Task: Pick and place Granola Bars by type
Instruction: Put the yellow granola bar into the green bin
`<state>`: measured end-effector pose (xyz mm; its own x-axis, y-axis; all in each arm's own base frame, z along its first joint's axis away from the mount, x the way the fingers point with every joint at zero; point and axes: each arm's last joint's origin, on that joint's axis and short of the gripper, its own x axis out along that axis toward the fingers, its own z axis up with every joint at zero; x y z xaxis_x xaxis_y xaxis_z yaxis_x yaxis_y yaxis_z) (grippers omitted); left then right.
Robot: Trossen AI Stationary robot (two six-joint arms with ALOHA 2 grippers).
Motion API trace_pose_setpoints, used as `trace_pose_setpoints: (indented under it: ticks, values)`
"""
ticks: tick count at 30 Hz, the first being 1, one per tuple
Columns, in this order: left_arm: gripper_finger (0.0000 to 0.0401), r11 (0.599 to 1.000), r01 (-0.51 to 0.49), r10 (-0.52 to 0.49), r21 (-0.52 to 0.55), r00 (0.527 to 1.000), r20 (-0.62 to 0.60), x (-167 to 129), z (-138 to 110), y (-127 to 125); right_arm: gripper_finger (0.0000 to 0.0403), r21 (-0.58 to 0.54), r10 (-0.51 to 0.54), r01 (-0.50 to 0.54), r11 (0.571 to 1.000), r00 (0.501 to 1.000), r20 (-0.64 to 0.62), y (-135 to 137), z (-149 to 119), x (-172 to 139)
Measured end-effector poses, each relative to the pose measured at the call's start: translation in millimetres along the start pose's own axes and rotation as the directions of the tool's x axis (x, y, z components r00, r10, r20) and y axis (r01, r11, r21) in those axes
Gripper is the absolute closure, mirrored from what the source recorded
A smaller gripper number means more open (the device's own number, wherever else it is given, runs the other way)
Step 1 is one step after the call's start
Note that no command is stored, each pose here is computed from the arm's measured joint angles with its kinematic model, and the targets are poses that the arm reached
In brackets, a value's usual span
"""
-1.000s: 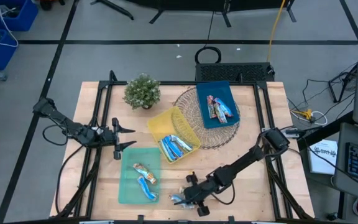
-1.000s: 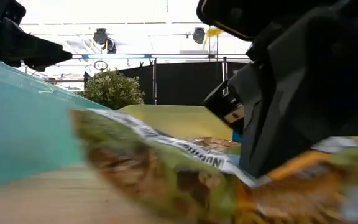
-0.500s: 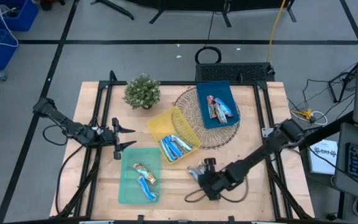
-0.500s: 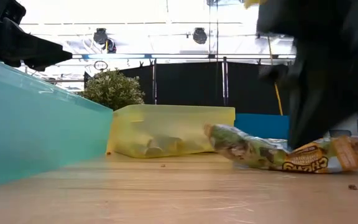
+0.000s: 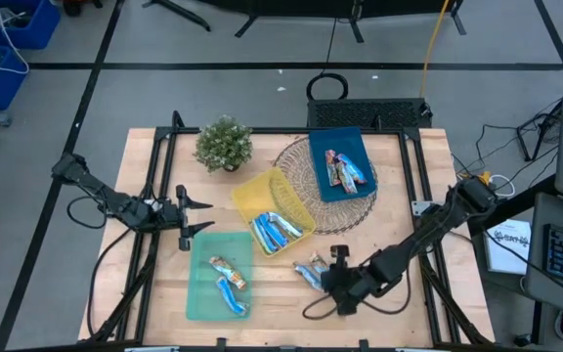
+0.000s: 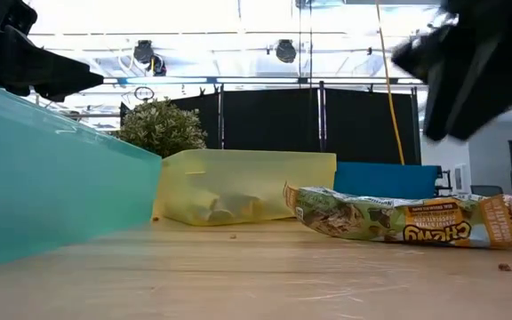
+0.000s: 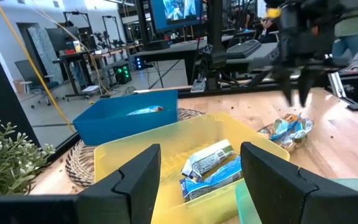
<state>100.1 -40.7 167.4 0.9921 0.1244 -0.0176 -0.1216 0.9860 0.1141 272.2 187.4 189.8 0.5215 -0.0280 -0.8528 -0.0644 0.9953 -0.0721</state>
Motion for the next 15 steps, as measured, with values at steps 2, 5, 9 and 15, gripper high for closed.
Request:
trace_pose_setpoints:
  ticks: [2,5,9,15]
  values:
    - [0.0176,1.000,0.000,0.000,0.001,1.000,-0.001,0.0,-0.1,0.0,0.0274,0.044,-0.025,0.027,0.999,0.999,-0.033,-7.2,-7.1,6.2]
    - [0.0176,1.000,0.001,-0.001,0.001,1.000,-0.001,0.0,-0.1,-0.1,0.0220,0.096,-0.045,0.050,0.994,0.997,-0.056,-17.7,-18.3,18.8]
    - [0.0176,1.000,0.001,-0.001,0.000,1.000,-0.001,0.0,-0.1,-0.1,0.0180,0.176,-0.003,0.012,0.984,0.999,-0.051,-27.8,-29.9,33.2]
    - [0.0176,1.000,0.000,0.000,0.000,1.000,-0.001,0.0,-0.1,0.0,0.0177,0.294,0.103,-0.090,0.952,0.994,-0.031,-37.4,-46.1,48.4]
